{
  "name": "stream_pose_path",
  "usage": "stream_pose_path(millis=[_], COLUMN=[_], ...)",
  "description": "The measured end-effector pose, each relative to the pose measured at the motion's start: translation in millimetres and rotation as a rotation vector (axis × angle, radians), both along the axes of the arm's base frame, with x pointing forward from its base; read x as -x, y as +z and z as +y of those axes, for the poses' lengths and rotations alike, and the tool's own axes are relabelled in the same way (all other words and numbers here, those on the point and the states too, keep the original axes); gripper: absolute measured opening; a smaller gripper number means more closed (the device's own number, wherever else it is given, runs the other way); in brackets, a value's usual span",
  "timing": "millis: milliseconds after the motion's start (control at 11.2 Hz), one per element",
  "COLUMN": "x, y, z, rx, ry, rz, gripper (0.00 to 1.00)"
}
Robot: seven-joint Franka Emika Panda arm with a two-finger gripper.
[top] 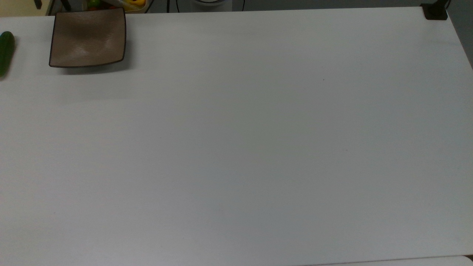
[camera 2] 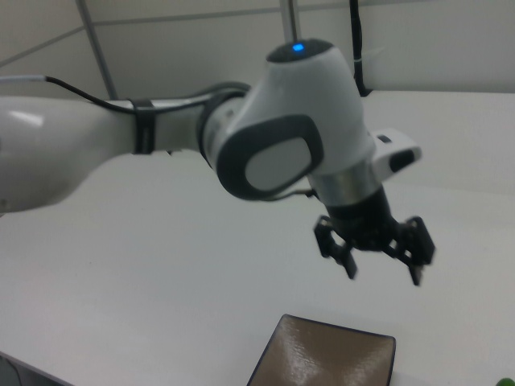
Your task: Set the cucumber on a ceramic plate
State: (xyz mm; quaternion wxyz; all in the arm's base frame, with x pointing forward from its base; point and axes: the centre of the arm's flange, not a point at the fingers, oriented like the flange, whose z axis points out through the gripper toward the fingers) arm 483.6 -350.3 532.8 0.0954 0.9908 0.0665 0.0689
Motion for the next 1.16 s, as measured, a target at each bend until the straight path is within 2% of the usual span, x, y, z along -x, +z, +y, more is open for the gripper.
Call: stream_pose_path(millis=[444, 800, 1156], x=[-3.0, -9.3, -9.2], y=[-67.7, -143.3, -206.8], z=[-64.1, -104.5, -124.7], rx=[0.098, 0.173, 0.225], ry=[-0.097, -0.153, -0.129], rz=[-0.016, -0.049, -0.029], gripper=[1.00, 1.00, 1.00])
